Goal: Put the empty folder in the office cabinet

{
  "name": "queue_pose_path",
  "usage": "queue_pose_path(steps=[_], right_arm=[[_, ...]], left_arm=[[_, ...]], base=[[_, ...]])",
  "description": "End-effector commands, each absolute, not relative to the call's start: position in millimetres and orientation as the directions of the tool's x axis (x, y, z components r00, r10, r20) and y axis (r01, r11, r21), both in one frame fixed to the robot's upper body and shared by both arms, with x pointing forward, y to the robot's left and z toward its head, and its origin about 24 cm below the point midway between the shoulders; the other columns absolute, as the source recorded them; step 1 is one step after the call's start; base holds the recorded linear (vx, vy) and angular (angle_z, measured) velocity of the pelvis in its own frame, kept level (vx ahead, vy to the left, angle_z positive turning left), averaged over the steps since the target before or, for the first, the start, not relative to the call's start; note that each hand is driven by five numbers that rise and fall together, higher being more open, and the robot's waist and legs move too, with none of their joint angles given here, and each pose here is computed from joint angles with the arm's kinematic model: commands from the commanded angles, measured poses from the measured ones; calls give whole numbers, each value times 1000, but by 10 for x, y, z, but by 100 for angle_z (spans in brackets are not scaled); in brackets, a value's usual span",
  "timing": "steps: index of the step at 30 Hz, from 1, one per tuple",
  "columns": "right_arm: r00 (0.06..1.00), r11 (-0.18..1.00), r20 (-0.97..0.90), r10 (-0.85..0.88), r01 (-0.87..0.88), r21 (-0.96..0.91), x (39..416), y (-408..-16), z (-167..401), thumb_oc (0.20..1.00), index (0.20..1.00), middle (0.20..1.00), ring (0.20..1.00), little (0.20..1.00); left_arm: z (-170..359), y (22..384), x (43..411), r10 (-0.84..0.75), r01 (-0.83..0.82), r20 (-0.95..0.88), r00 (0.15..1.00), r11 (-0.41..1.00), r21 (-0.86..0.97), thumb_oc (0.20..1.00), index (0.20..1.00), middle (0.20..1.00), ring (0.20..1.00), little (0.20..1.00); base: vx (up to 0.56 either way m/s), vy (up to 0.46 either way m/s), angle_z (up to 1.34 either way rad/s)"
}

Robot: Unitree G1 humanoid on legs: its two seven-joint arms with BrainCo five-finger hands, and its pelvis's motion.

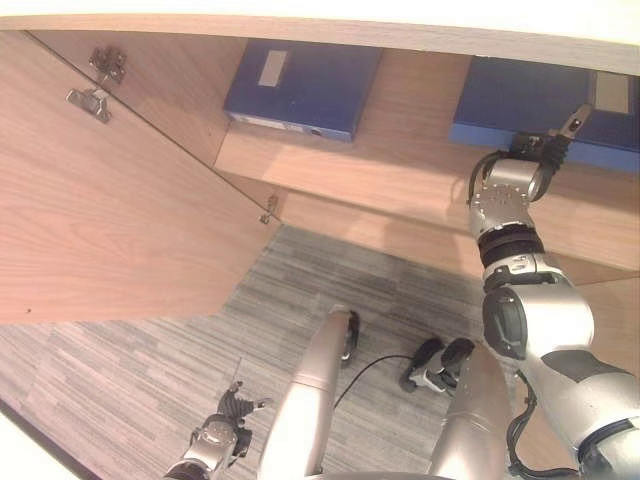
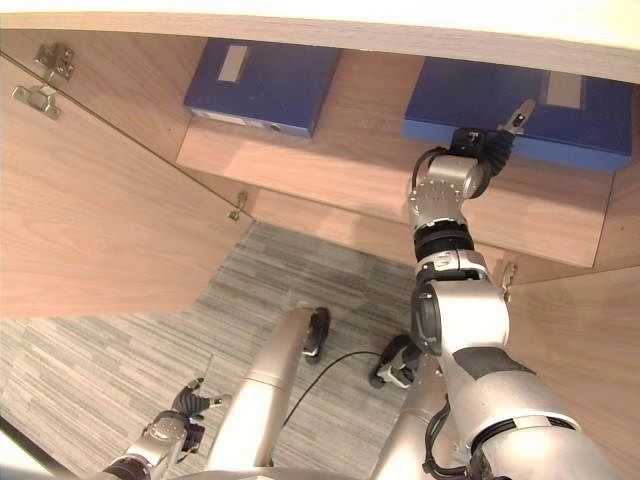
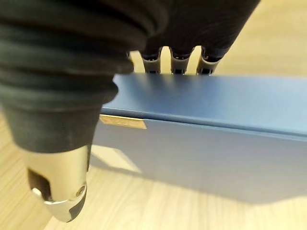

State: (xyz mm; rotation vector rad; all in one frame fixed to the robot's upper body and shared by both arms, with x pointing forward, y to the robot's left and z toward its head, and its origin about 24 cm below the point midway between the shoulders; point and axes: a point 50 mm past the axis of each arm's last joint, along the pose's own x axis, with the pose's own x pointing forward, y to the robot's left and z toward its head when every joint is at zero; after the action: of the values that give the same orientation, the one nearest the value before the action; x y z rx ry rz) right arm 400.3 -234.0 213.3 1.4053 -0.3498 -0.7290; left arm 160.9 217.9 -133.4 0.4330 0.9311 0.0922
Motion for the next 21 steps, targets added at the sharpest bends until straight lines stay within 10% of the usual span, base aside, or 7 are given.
queue_pose_path(steps=[1,10,16,21], right_arm=[[774,159,12,-633,115,981,4022,-2216,2599,1000,1000,1000,1000,1000],[816,335,64,-574,162,928,4067,-2127,2499,1000,1000,1000,1000,1000],[951,902,85,-298,251,350,4232,-2023,2260,1000,1000,1000,1000,1000],[973,929,-5,-230,218,-300,4265,-2125,2142,1000,1000,1000,1000,1000]], left_arm=[[-1289,2372,1636,329,85,-738,589,883,461,1000,1000,1000,1000,1000],[-1278,2392,1662,329,67,-740,587,891,449,1000,1000,1000,1000,1000],[-1288,2493,1631,310,97,-763,568,895,436,1000,1000,1000,1000,1000],[-1279,2487,1642,269,122,-770,579,905,407,1000,1000,1000,1000,1000]], base=[[0,0,0],[-7,7,-3],[-43,-9,-12],[-48,0,-8]])
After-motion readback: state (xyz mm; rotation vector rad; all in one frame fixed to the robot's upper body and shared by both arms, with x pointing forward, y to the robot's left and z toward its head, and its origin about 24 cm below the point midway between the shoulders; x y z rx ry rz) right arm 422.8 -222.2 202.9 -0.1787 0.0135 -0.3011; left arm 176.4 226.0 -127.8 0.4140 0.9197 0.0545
